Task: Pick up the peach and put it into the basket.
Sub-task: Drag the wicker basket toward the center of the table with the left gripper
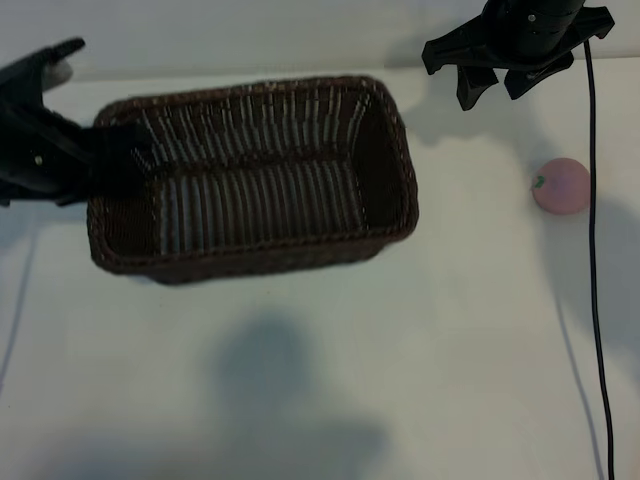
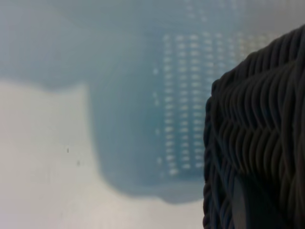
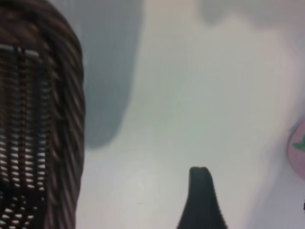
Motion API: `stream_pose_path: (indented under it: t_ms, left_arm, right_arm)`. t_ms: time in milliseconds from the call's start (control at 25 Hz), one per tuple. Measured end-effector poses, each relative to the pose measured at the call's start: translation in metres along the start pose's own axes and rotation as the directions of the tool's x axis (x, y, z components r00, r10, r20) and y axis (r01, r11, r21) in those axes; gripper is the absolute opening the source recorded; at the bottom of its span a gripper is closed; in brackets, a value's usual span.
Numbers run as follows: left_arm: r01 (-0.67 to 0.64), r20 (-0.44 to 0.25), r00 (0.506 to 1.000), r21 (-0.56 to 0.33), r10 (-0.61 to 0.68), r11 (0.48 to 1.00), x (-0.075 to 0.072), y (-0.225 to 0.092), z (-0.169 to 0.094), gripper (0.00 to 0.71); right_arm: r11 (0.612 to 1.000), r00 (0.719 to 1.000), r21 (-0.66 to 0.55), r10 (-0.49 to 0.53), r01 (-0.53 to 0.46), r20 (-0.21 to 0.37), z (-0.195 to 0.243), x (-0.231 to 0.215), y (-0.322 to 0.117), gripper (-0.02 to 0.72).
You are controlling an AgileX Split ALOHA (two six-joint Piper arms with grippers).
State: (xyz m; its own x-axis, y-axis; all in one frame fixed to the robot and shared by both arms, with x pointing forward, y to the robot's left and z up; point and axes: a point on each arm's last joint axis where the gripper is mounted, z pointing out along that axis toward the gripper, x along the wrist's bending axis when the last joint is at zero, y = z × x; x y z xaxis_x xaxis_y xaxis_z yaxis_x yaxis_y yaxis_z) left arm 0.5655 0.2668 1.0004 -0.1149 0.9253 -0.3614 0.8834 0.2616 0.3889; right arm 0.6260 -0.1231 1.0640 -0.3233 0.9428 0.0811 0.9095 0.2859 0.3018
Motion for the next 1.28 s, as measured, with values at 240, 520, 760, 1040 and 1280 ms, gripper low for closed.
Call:
stream_pose_path:
  t_ms: [240,520,760,1040,1280]
  left_arm:
    - [-0.021,0.035,0.999,-0.020,0.022,1.000,-0.015,0.027,0.008,0.094]
    - [-0.094,0.065,0.994,0.070,0.090,0.993,-0.048,0.024,0.056,0.093]
    - [-0.084,0.053,0.995,0.079,0.080,0.993,-0.050,0.020,0.085,0.093]
    - [-0.069,0.054,0.996,0.071,0.065,0.995,-0.050,0.021,0.088,0.193]
    - [-0.062,0.065,0.996,0.090,0.056,0.994,-0.053,0.020,0.082,0.520]
  right_arm:
    - [1.000,1.000,0.000,0.000,0.000,0.000,0.000,0.000,0.000,0.495]
    - [1.000,1.000,0.000,0.000,0.000,0.000,0.000,0.000,0.000,0.495]
    - [1.000,1.000,0.000,0.000,0.000,-0.001,0.000,0.000,0.000,0.495]
    - [1.000,1.000,0.000,0.000,0.000,-0.001,0.000,0.000,0.000,0.495]
    - [1.000,1.000,0.000,0.001,-0.001,-0.001,0.000,0.000,0.000,0.495]
